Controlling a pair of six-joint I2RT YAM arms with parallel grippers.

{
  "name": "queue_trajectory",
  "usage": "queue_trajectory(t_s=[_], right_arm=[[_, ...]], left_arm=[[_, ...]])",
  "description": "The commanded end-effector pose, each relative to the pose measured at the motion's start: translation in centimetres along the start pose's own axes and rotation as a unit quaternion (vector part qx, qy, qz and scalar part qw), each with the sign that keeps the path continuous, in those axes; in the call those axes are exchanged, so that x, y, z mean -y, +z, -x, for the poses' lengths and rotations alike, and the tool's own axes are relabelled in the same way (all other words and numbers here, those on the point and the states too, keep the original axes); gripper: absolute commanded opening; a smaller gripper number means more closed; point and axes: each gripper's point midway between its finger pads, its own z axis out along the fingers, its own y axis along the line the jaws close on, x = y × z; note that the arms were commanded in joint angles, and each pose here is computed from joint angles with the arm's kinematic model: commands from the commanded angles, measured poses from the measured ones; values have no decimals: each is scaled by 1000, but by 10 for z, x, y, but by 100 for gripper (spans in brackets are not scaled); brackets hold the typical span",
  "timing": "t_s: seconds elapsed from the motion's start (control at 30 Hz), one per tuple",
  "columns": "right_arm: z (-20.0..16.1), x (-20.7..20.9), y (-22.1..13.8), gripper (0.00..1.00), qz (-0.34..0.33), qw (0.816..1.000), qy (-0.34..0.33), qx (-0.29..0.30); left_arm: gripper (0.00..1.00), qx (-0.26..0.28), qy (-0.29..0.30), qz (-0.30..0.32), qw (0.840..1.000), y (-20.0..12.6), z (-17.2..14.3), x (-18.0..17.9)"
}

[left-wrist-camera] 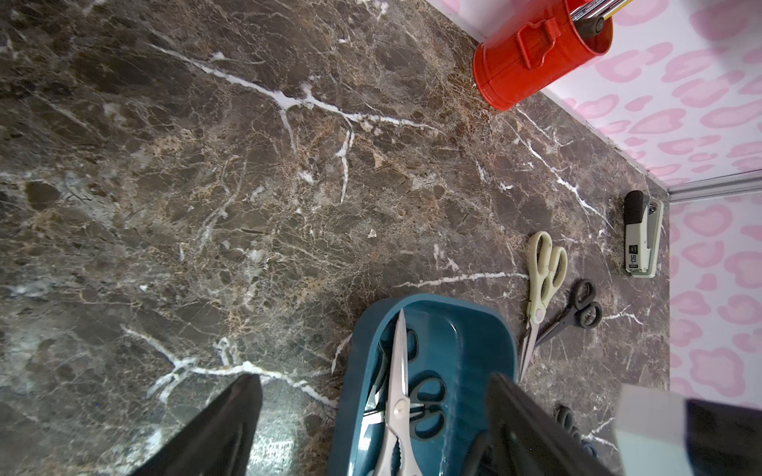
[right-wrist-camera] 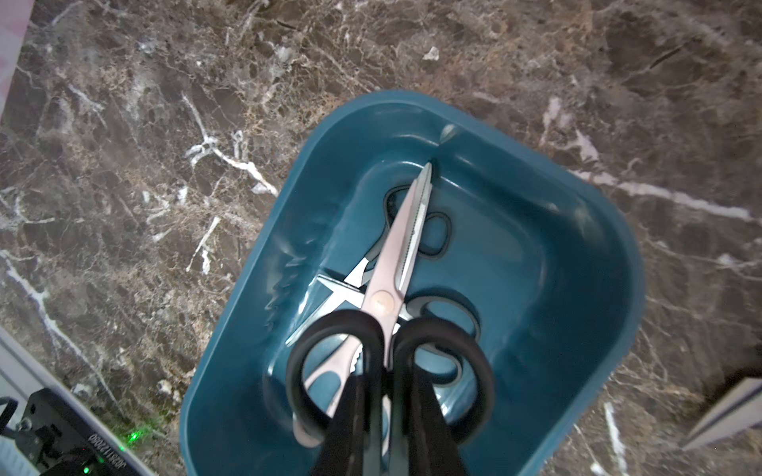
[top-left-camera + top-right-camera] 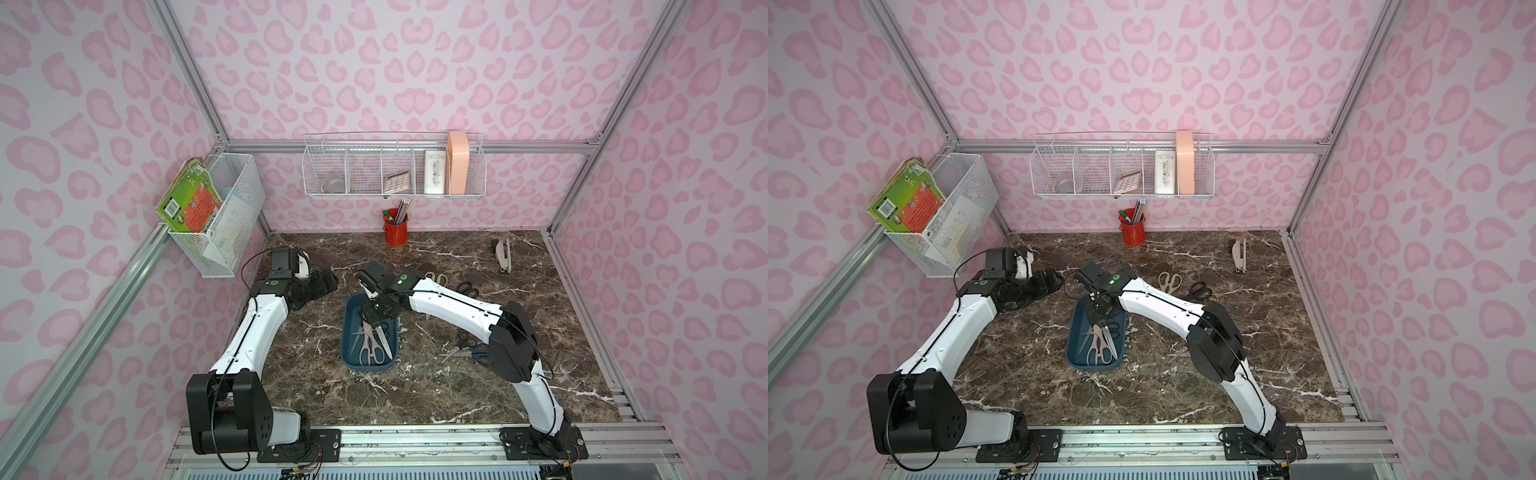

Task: Put the scissors into the storage box
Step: Place the scissors in the storage box.

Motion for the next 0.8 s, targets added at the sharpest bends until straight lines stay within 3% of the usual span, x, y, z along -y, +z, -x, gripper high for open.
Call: queue_trajectory(t_s=[0.0,0.4,0.47,0.67,0.77], right_arm=[[1,-3,13,0,6,1000,19,6],[-20,22,49,0,-29,998,45,-17],[-22,23,53,9,-28,998,45,-21],[-18,22,53,24,-25,999,46,-15],[-10,19,45,38,-20,999,43,0]], left_arm=[[90,2,-1,-9,1000,-1,2,2],[90,5,-4,-13,1000,-2,3,3],[90,6,-4,-14,1000,-3,3,3],[90,7,-4,-16,1000,-4,2,4],[90,6,-4,-15,1000,-4,2,4]])
